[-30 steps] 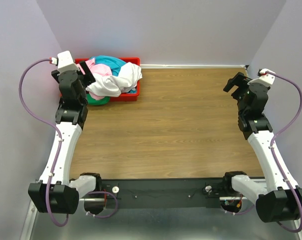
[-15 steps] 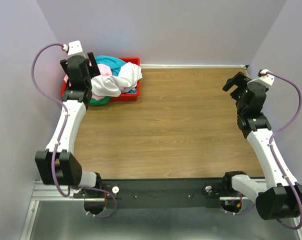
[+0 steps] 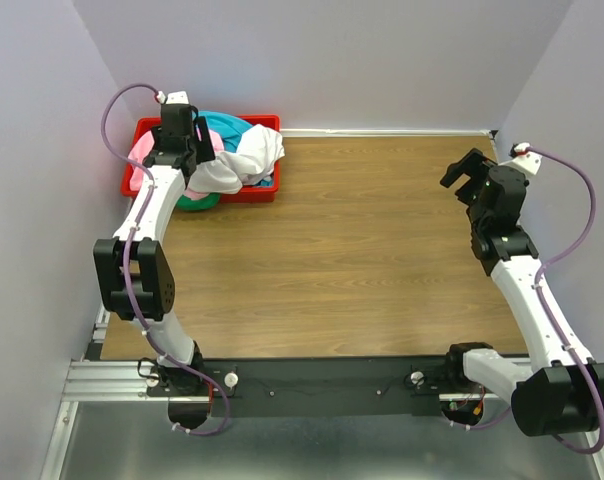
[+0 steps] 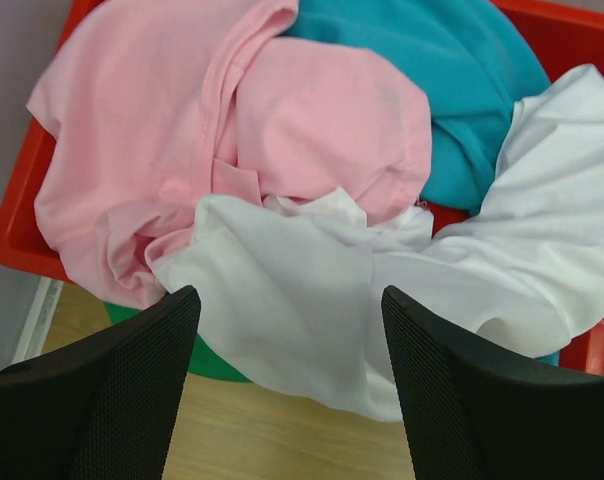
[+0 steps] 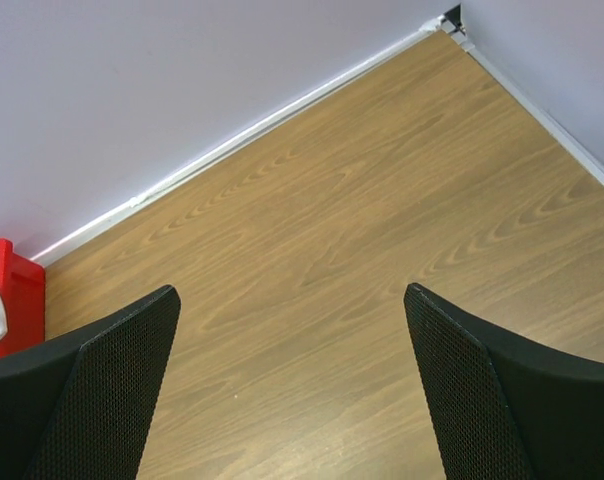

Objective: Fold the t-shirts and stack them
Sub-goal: Grab the tshirt from the pile

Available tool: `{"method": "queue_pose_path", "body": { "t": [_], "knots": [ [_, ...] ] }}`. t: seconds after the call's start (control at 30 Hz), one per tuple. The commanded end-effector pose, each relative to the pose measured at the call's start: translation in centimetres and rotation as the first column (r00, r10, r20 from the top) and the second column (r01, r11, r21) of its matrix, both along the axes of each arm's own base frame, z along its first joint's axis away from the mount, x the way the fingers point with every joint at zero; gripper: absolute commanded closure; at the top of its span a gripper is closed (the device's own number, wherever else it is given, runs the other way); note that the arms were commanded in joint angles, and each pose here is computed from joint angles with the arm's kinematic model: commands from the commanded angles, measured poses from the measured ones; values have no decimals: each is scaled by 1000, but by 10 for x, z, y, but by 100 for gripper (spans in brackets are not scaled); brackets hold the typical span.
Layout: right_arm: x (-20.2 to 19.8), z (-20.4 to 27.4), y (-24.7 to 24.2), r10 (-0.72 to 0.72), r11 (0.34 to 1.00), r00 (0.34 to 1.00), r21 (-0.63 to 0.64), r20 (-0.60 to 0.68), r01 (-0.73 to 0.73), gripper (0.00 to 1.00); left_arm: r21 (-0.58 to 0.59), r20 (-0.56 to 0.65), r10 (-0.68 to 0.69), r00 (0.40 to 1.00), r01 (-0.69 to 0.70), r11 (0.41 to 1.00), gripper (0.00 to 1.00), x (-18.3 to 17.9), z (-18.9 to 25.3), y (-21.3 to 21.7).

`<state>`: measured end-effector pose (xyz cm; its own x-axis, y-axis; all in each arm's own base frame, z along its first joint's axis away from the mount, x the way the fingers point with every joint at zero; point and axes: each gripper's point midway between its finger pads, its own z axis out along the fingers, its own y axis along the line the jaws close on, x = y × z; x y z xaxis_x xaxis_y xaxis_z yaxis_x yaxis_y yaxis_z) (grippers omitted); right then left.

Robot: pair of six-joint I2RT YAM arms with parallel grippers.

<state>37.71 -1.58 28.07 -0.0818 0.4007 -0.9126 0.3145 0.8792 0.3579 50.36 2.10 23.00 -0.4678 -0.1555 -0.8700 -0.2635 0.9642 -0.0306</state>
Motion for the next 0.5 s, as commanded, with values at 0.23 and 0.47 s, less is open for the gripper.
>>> {"method": "queue_pose_path", "body": {
  "t": [0.23,0.47],
  "knots": [
    [1,-25,7,27,1000,997,19,-74,-25,0,-48,-157,-19,987,12,999,33,-10,-52,-7],
    [11,-23,12,61,998,994,5,-85,-61,1,-111,-133,-132,982,118,987,100,2,-47,-28]
  ]
}}
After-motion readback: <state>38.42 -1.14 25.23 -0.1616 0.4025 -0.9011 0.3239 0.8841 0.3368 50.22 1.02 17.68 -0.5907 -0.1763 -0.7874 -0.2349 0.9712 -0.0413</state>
